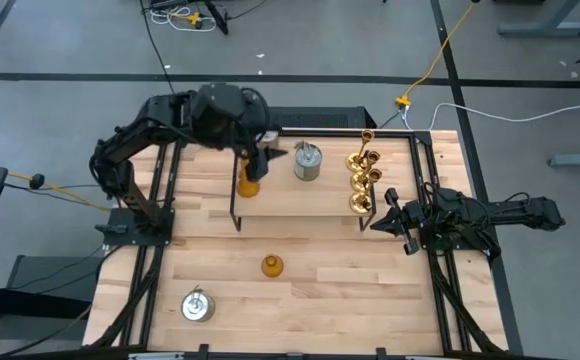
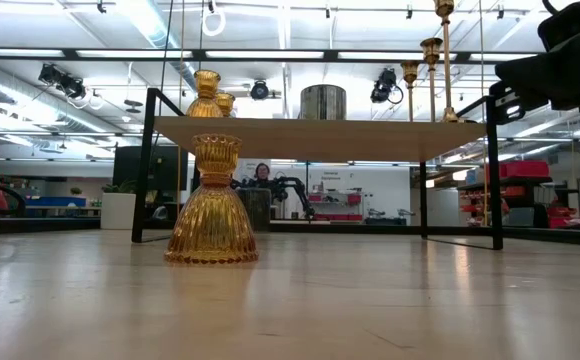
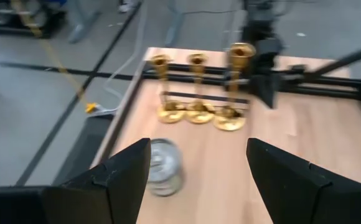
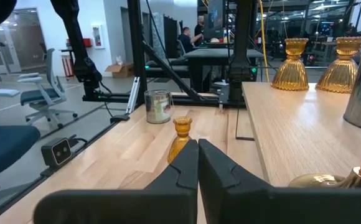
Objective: Pick & Place candle stick holders
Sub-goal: Put the glass candle holder on the shelf aligned with the other glass candle holder
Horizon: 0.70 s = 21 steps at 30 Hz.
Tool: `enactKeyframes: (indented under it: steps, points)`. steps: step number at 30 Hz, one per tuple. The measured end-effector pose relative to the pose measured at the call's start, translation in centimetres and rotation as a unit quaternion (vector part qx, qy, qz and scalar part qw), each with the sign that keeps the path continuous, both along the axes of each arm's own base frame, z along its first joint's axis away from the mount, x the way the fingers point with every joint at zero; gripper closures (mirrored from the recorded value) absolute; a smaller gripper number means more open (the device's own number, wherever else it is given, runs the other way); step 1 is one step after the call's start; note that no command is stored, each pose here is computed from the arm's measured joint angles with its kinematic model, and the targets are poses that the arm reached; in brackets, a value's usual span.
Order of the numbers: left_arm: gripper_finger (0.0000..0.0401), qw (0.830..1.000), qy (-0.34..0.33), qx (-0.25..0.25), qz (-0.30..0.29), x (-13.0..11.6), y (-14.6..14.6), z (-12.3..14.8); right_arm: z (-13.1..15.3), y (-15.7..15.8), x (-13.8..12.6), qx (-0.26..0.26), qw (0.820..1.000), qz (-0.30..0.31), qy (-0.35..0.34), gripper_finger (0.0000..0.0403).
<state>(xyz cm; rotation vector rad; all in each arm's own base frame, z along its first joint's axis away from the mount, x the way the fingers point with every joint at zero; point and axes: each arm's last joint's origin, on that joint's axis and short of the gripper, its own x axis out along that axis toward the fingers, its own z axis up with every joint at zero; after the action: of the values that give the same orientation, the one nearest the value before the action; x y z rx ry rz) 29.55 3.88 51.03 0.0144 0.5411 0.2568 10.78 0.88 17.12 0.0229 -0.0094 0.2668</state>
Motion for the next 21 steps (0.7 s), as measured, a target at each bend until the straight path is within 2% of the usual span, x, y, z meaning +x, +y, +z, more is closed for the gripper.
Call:
enactKeyframes:
  steps: [4,14,21]
  points:
    - [0.0131,0.999,0.002,0.01,0.047,-0.3,1.9,0.0,0.0,0.0,0.0,0.0,1.0,0.0,0.0,0.0389]
    - [0.013,0.993,0.019,0.019,0.115,-1.6,6.1,-0.2,0.0,0.0,0.0,0.0,1.0,0.0,0.0,0.0389]
    - [0.013,0.99,0.032,0.049,0.129,-2.3,8.0,-0.2,0.0,0.0,0.0,0.0,1.0,0.0,0.0,0.0389]
